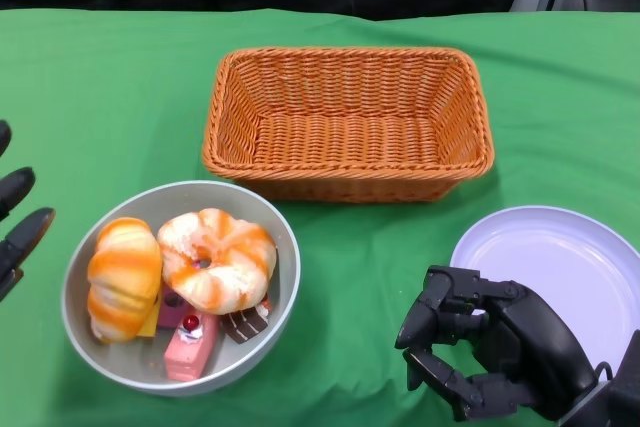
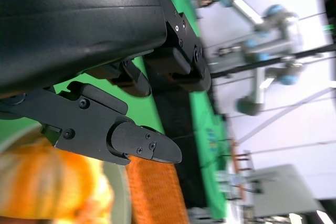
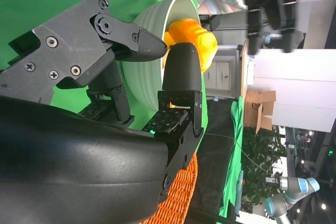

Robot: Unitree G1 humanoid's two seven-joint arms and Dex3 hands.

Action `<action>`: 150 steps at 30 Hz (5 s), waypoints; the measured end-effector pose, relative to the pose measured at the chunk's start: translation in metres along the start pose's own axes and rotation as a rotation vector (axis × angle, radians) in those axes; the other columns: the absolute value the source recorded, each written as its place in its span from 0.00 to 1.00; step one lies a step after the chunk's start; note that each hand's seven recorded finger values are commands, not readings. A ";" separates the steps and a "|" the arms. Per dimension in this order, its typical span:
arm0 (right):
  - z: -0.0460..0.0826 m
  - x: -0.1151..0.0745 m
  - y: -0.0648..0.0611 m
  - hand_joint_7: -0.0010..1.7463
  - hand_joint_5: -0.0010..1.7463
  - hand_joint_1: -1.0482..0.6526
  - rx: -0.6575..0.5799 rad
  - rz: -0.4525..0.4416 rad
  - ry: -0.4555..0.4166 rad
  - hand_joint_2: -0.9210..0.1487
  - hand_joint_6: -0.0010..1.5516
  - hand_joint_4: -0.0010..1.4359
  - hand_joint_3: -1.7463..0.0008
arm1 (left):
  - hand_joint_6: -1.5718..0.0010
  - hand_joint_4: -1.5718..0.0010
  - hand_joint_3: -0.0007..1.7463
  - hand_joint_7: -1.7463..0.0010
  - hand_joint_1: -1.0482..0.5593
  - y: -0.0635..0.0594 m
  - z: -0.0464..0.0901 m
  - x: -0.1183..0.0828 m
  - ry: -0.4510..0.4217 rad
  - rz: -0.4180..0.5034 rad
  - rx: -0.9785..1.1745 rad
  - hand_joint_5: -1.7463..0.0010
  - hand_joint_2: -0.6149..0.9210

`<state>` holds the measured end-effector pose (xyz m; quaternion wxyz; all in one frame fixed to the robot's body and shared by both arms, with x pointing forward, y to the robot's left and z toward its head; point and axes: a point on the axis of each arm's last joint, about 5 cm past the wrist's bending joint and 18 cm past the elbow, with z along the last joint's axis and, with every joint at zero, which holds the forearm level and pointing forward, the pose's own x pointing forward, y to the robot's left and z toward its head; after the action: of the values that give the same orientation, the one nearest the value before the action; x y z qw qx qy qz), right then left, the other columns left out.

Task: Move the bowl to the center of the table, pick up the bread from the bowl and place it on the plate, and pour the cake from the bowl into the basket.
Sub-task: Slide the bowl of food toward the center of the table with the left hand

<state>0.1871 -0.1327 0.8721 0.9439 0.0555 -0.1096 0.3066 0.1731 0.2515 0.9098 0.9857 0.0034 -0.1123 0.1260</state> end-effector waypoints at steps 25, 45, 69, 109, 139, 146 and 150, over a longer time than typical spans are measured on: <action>0.000 0.001 0.001 0.71 0.88 0.53 -0.008 -0.002 -0.004 0.38 0.46 0.51 0.46 | 0.99 1.00 0.28 1.00 0.29 0.015 -0.010 0.009 0.495 -0.276 0.149 1.00 1.00; 0.000 0.001 0.002 0.72 0.88 0.53 -0.003 0.000 -0.009 0.39 0.46 0.51 0.46 | 1.00 1.00 0.34 1.00 0.29 0.006 -0.019 0.009 0.737 -0.370 0.075 1.00 1.00; 0.000 0.003 0.005 0.72 0.89 0.53 0.001 -0.006 -0.022 0.38 0.46 0.51 0.46 | 1.00 1.00 0.31 1.00 0.27 -0.014 0.008 0.006 0.753 -0.559 0.058 1.00 1.00; -0.002 0.003 0.006 0.72 0.89 0.53 -0.003 -0.014 -0.034 0.39 0.47 0.51 0.46 | 1.00 1.00 0.31 1.00 0.28 -0.048 0.004 -0.007 0.803 -0.732 0.003 1.00 1.00; 0.007 0.013 0.012 0.67 0.88 0.48 -0.026 -0.088 -0.114 0.38 0.49 0.53 0.48 | 1.00 1.00 0.28 1.00 0.27 -0.057 0.000 -0.014 0.768 -0.829 -0.027 1.00 1.00; 0.009 0.017 0.010 0.67 0.87 0.49 -0.039 -0.088 -0.126 0.38 0.49 0.54 0.48 | 1.00 1.00 0.28 1.00 0.27 -0.058 -0.001 -0.014 0.761 -0.829 -0.030 1.00 1.00; 0.012 0.020 0.007 0.67 0.87 0.50 -0.048 -0.093 -0.135 0.44 0.50 0.55 0.41 | 1.00 1.00 0.29 1.00 0.27 -0.060 -0.001 -0.010 0.753 -0.832 -0.026 1.00 1.00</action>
<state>0.1969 -0.1181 0.8884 0.9486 0.0583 -0.1777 0.2554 0.1789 0.1915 0.9084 0.9242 -0.0101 0.2568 -0.2824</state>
